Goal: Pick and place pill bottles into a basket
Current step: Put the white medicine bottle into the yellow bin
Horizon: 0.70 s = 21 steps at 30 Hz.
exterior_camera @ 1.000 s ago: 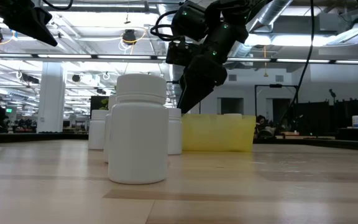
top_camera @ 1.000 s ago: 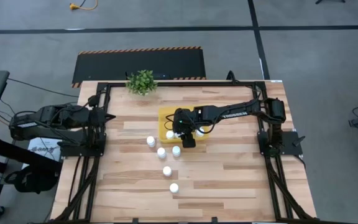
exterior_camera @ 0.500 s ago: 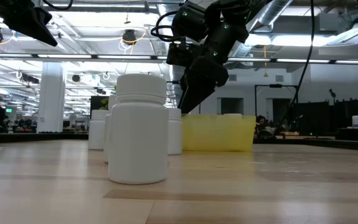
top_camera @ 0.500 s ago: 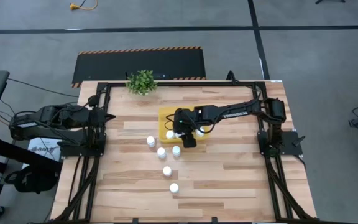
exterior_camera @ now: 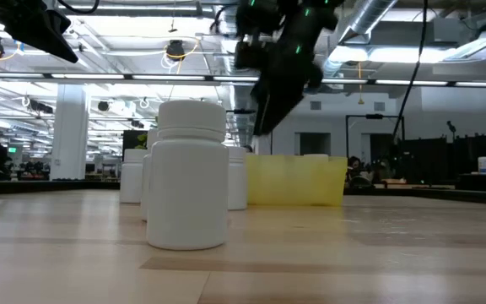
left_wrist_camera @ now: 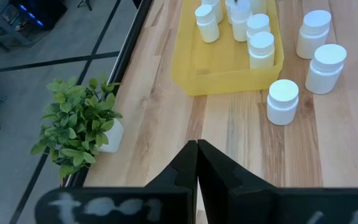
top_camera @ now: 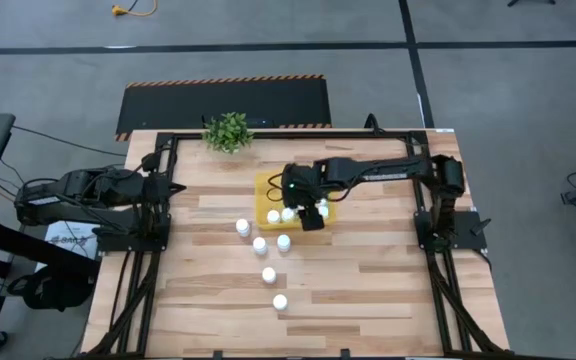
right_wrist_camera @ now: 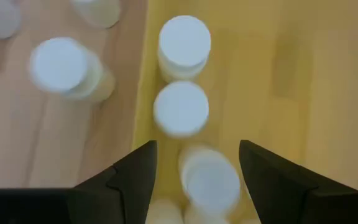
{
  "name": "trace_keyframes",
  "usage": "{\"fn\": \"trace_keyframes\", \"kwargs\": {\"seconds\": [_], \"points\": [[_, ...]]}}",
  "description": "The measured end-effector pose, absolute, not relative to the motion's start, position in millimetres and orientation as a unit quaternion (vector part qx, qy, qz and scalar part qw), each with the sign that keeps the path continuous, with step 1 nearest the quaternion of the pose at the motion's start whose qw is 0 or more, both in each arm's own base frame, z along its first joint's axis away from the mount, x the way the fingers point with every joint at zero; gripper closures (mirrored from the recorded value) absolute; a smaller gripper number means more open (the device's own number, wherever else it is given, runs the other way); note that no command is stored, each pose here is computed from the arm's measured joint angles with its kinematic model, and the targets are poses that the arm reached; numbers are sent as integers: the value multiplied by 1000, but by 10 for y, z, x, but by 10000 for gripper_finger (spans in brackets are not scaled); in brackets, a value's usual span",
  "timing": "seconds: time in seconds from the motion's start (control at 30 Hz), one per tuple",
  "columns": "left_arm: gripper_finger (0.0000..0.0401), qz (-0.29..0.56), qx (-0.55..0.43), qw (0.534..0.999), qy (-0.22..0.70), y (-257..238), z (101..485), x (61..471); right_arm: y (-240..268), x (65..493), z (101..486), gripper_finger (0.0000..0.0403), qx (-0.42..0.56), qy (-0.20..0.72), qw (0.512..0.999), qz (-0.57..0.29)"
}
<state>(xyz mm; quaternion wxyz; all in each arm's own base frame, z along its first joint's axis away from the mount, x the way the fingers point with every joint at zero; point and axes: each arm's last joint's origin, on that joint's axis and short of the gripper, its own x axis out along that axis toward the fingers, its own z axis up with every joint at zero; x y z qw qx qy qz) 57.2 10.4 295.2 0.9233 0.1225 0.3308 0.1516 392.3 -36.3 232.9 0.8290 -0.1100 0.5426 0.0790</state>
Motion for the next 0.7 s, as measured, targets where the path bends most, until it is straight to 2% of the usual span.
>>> {"fn": "trace_keyframes", "kwargs": {"seconds": [0.13, 0.33, 0.5, 0.7], "points": [[401, 152, 122, 923, 331, 105, 2952, 572, -319, 3775, 2754, 184, -115, 530, 836, 78], [401, 152, 122, 923, 331, 104, 2952, 573, -84, 3399, 3337, 184, -72, 500, 861, 59], [401, 152, 122, 923, 331, 104, 2952, 573, 189, 3123, 3569, 184, -4, 498, 866, 44], [401, 152, 122, 923, 331, 104, 2952, 573, 599, 2997, 3625, 184, 40, 498, 865, 36]]}}
